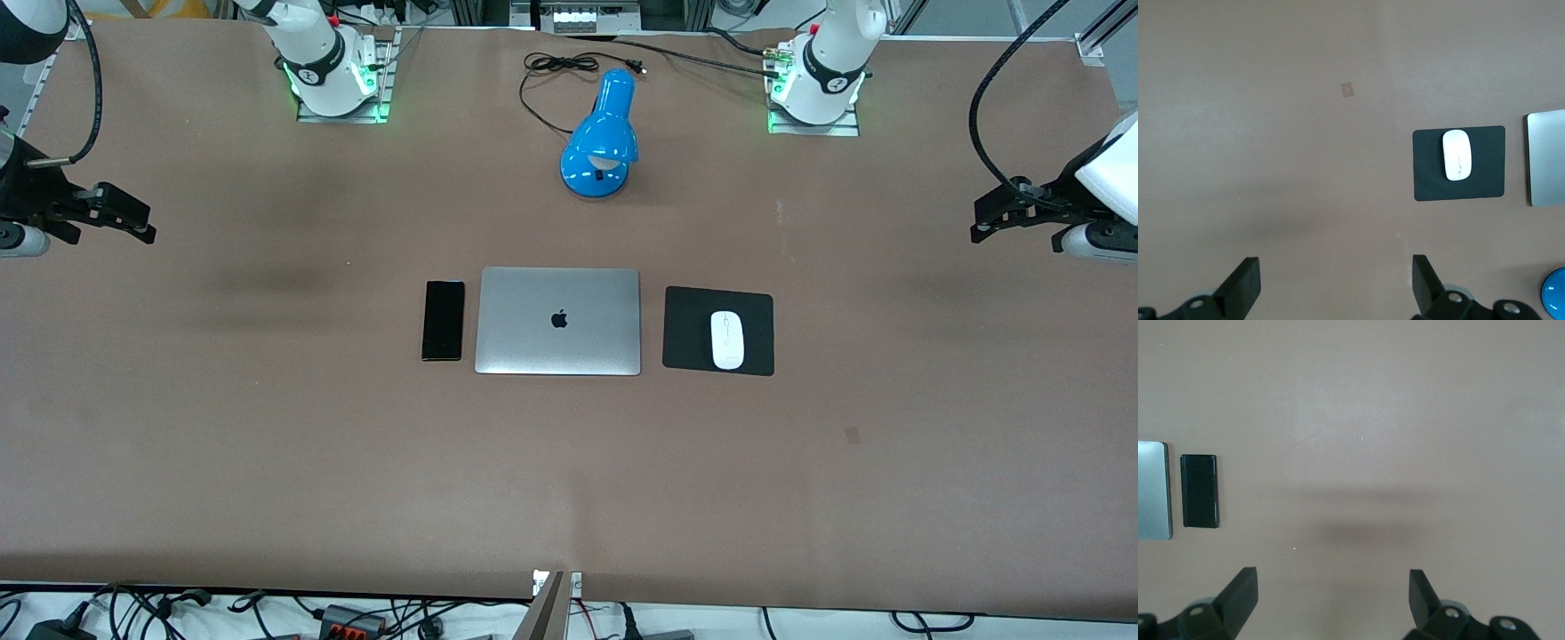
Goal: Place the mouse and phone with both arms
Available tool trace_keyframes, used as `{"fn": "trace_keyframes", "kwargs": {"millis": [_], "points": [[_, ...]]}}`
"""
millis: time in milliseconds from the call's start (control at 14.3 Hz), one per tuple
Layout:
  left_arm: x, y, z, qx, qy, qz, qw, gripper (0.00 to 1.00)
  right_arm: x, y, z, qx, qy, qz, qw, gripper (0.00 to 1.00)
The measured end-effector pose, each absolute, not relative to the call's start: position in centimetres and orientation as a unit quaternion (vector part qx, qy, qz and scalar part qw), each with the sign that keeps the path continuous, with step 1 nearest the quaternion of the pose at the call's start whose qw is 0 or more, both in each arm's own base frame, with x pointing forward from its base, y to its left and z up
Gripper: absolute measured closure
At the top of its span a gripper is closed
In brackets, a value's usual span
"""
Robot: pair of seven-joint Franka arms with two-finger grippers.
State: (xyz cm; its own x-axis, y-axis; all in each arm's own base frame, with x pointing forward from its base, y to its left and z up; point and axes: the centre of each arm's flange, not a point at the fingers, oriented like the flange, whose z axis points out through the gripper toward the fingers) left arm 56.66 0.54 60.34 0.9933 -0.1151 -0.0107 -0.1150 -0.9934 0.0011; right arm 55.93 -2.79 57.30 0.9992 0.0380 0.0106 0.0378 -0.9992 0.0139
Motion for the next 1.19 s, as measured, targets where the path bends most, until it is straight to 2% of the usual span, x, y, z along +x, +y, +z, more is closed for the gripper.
{"fn": "trace_keyframes", "kwargs": {"millis": [1189], "points": [[56.63,0.74,60.31,0.998,-0.056,-0.007,0.000,0.00,55.53,-2.67,58.21,1.000,0.025,0.013,0.007,0.00]]}}
